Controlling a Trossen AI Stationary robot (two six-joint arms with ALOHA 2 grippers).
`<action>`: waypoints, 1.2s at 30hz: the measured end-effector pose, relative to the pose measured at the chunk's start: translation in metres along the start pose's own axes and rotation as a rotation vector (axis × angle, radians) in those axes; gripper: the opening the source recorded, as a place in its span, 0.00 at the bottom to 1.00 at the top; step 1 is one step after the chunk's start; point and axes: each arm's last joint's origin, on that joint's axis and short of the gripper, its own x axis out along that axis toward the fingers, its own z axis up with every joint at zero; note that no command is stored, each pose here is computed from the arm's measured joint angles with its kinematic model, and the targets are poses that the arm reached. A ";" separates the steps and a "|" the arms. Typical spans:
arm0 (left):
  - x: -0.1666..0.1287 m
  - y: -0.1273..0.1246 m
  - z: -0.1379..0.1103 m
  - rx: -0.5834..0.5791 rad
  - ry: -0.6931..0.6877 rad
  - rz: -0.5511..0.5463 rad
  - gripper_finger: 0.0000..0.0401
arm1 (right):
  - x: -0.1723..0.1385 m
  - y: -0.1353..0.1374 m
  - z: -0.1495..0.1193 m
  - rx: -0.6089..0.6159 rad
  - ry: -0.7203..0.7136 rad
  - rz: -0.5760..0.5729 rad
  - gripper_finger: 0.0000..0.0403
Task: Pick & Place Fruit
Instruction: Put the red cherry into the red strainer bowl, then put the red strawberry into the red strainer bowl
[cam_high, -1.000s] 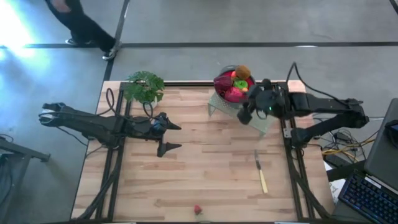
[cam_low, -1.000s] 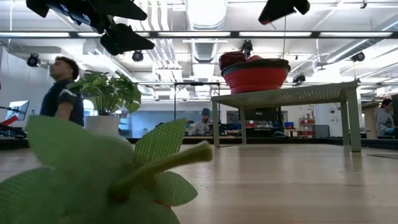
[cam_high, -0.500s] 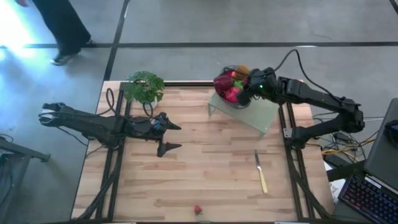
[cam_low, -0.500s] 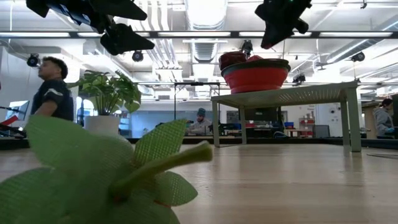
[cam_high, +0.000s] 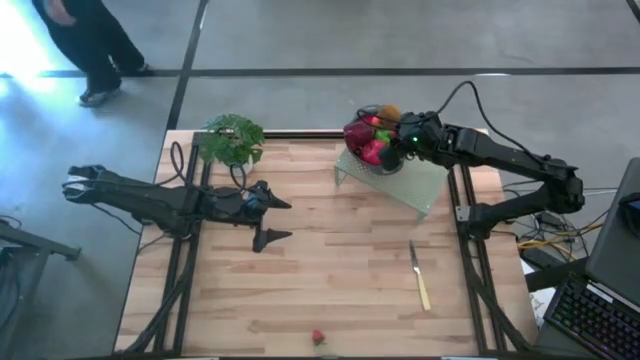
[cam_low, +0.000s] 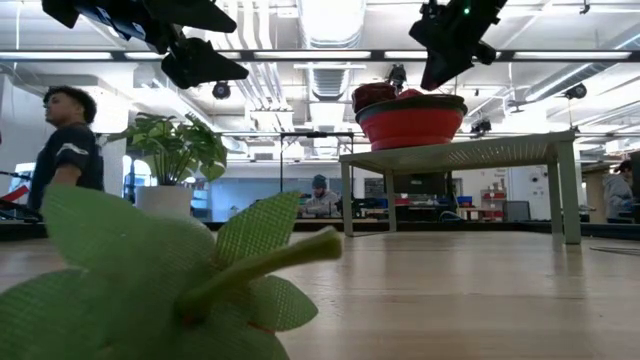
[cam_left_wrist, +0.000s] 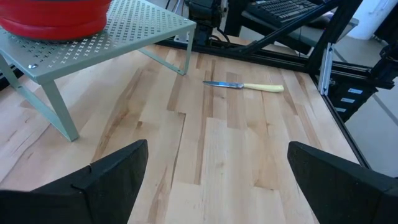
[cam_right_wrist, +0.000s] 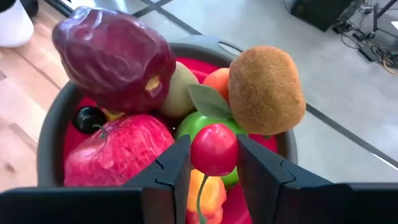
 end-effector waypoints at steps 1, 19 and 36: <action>0.000 0.000 0.000 0.000 0.000 0.000 0.98 | 0.002 0.001 0.000 -0.002 0.005 -0.001 0.28; 0.000 0.000 0.000 0.000 0.000 0.000 0.98 | 0.003 0.004 0.011 0.013 0.004 0.051 0.52; 0.000 0.000 0.001 0.028 -0.012 0.004 0.98 | -0.067 0.060 0.006 -0.170 -0.005 0.438 0.37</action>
